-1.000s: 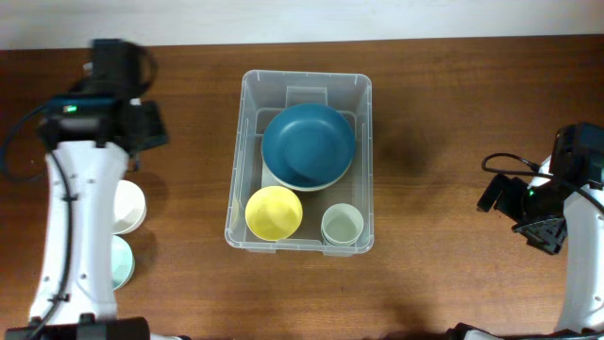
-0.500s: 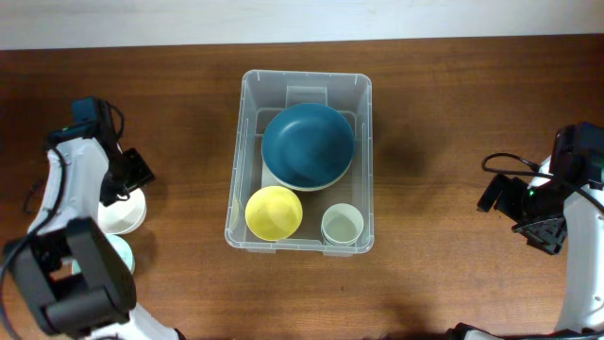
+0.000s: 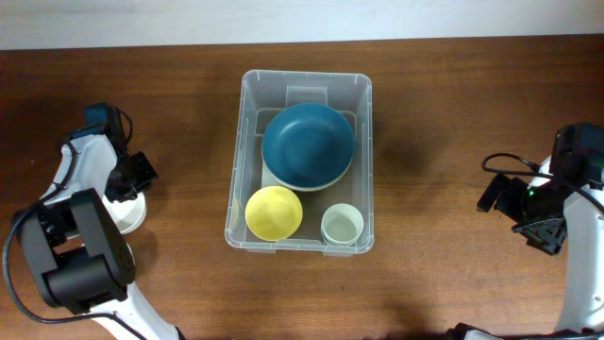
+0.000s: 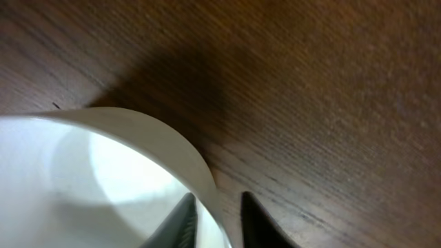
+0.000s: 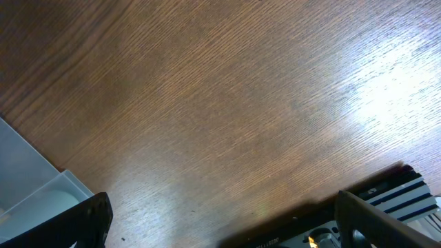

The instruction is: Pack container

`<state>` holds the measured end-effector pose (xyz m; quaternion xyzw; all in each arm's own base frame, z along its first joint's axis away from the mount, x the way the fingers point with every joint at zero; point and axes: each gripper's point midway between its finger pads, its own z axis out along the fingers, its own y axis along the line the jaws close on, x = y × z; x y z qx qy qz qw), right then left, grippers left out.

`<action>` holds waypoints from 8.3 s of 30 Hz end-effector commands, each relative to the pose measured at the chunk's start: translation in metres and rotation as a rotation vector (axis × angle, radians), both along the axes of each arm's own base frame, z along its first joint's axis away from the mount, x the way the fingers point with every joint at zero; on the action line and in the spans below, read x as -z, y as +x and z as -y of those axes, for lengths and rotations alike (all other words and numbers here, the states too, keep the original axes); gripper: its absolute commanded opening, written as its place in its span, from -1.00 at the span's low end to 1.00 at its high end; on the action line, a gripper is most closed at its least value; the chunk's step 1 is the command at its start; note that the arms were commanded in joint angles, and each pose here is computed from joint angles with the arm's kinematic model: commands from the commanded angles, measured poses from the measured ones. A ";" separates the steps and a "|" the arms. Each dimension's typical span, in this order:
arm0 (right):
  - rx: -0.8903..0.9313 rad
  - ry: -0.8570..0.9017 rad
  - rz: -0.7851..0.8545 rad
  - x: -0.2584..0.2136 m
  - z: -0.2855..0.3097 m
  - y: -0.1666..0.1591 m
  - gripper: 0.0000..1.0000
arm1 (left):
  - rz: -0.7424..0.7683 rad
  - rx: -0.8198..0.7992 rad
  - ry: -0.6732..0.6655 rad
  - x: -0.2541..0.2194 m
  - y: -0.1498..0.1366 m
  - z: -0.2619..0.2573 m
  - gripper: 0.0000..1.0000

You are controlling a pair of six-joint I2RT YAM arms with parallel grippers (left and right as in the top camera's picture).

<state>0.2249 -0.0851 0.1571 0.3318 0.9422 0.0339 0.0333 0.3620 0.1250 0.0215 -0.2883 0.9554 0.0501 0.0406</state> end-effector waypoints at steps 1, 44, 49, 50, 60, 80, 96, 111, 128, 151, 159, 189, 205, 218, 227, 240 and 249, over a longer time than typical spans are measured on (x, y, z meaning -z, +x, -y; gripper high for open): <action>0.006 -0.008 0.006 -0.002 0.001 -0.002 0.98 | 0.000 0.001 -0.010 0.005 0.002 0.002 -0.88; 0.006 -0.009 0.008 -0.002 0.002 -0.002 0.98 | 0.083 0.904 -0.102 -0.117 -0.081 0.330 -0.99; 0.006 -0.009 0.007 -0.002 0.002 -0.002 0.98 | 0.045 0.903 -0.094 -0.100 -0.084 0.328 -0.97; 0.006 -0.009 0.007 -0.002 0.002 -0.002 0.98 | 0.045 0.903 -0.094 -0.100 -0.083 0.328 -0.90; 0.006 -0.009 0.007 -0.002 0.002 -0.002 0.98 | 0.091 0.874 -0.042 -0.115 -0.074 0.316 -0.31; 0.006 -0.010 0.011 -0.002 0.002 -0.001 0.98 | 0.204 -0.028 0.132 -0.166 -0.103 0.039 0.12; 0.006 -0.009 0.008 -0.002 0.002 -0.002 0.97 | 0.005 -0.266 -0.098 -0.015 -0.125 0.004 0.24; 0.006 -0.009 0.009 -0.002 0.002 -0.001 0.98 | -0.029 -0.255 -0.143 0.003 -0.111 0.007 -0.97; 0.006 -0.011 0.012 -0.002 0.002 -0.001 0.98 | 0.516 0.410 -0.033 -0.222 0.006 0.192 -0.99; 0.006 -0.011 0.012 -0.002 0.002 -0.001 0.98 | 0.076 0.870 -0.035 -0.110 -0.074 0.345 -0.93; 0.006 -0.011 0.012 -0.002 0.002 -0.001 0.98 | 0.064 0.864 -0.041 -0.111 -0.076 0.342 0.04; -0.541 0.039 0.484 0.041 -0.161 0.194 -0.92 | 0.433 0.131 0.087 -0.223 -0.016 0.090 0.34; -0.717 0.293 0.733 0.045 -0.234 0.242 -0.93 | 0.430 0.132 0.087 -0.222 -0.017 0.090 0.35; -0.792 0.360 0.769 0.037 -0.245 0.237 -0.44 | 0.427 0.132 0.086 -0.222 -0.017 0.090 0.35; -0.487 0.016 0.575 0.065 -0.131 0.246 -0.12 | 0.435 0.130 0.092 -0.222 -0.015 0.089 0.36; -0.358 -0.024 0.140 0.101 -0.065 0.157 -0.92 | 0.281 0.207 0.080 -0.136 0.040 0.090 0.11; -0.560 0.265 0.123 0.095 -0.121 0.128 -0.92 | 0.357 0.317 -0.023 -0.088 0.097 0.111 -0.48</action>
